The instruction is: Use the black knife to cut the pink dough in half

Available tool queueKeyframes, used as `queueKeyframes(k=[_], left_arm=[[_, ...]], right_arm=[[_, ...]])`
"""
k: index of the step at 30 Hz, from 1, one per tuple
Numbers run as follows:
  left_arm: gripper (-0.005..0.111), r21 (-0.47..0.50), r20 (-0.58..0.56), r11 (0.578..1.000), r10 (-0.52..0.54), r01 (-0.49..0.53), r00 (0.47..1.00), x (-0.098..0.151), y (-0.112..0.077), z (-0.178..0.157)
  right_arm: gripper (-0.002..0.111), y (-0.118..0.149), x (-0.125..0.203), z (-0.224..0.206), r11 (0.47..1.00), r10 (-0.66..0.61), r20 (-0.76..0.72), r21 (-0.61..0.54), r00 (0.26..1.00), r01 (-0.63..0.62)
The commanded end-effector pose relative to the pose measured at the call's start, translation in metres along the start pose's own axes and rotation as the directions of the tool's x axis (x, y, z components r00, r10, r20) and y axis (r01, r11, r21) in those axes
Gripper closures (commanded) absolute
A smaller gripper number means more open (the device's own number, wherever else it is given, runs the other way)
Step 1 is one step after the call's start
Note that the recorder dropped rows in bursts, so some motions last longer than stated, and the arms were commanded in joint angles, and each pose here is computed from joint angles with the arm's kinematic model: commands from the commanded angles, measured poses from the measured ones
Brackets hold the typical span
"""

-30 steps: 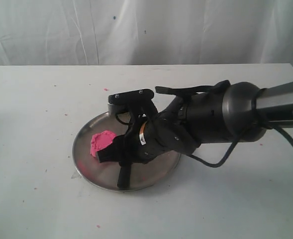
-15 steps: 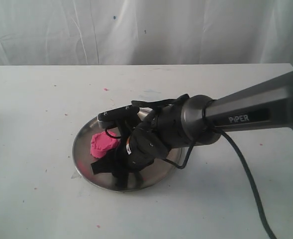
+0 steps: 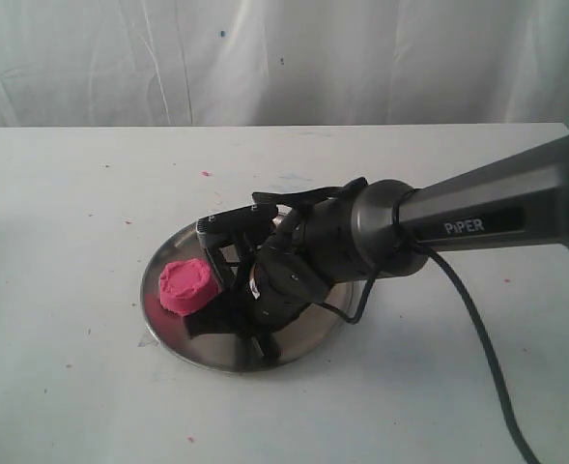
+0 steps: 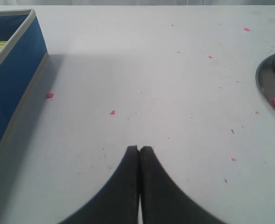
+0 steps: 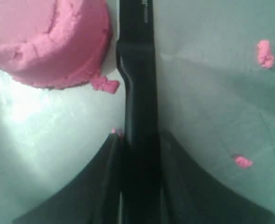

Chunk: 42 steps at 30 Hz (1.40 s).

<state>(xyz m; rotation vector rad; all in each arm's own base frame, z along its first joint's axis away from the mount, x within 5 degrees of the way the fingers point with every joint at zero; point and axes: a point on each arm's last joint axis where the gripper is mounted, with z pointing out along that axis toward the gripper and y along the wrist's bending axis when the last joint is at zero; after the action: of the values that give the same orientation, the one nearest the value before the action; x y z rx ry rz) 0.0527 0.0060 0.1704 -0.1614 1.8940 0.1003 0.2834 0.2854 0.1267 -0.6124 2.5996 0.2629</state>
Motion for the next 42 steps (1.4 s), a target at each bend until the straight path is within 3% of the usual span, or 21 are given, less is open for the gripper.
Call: queueKeyframes(k=[1, 9, 11, 14, 19, 26, 42], left_arm=[[0.107, 0.009, 0.003, 1.000, -0.008, 0.008, 1.000, 0.001, -0.001, 0.000], [0.107, 0.009, 0.003, 1.000, -0.008, 0.008, 1.000, 0.001, -0.001, 0.000], [0.107, 0.009, 0.003, 1.000, -0.008, 0.008, 1.000, 0.001, -0.001, 0.000], [0.107, 0.009, 0.003, 1.000, -0.008, 0.008, 1.000, 0.001, -0.001, 0.000], [0.107, 0.009, 0.003, 1.000, -0.008, 0.008, 1.000, 0.001, -0.001, 0.000], [0.107, 0.009, 0.003, 1.000, -0.008, 0.008, 1.000, 0.001, -0.001, 0.000], [0.107, 0.009, 0.003, 1.000, -0.008, 0.008, 1.000, 0.001, -0.001, 0.000]], right_arm=[[0.107, -0.011, -0.002, -0.012, 0.998, 0.034, -0.007, 0.055, 0.999, -0.034], [0.107, -0.036, -0.020, -0.084, 0.953, -0.056, 0.051, 0.300, 0.997, 0.038], [0.107, -0.038, -0.021, -0.104, 0.946, -0.093, 0.054, 0.316, 0.994, 0.071], [0.107, -0.032, -0.020, -0.136, 0.924, -0.228, 0.044, 0.324, 0.973, 0.202], [0.107, -0.009, -0.009, -0.179, 0.842, -0.474, 0.009, 0.297, 0.881, 0.450], [0.107, 0.009, 0.007, -0.207, 0.842, -0.483, 0.014, 0.283, 0.876, 0.459], [0.107, 0.045, 0.029, -0.216, 0.853, -0.479, 0.037, 0.255, 0.877, 0.456]])
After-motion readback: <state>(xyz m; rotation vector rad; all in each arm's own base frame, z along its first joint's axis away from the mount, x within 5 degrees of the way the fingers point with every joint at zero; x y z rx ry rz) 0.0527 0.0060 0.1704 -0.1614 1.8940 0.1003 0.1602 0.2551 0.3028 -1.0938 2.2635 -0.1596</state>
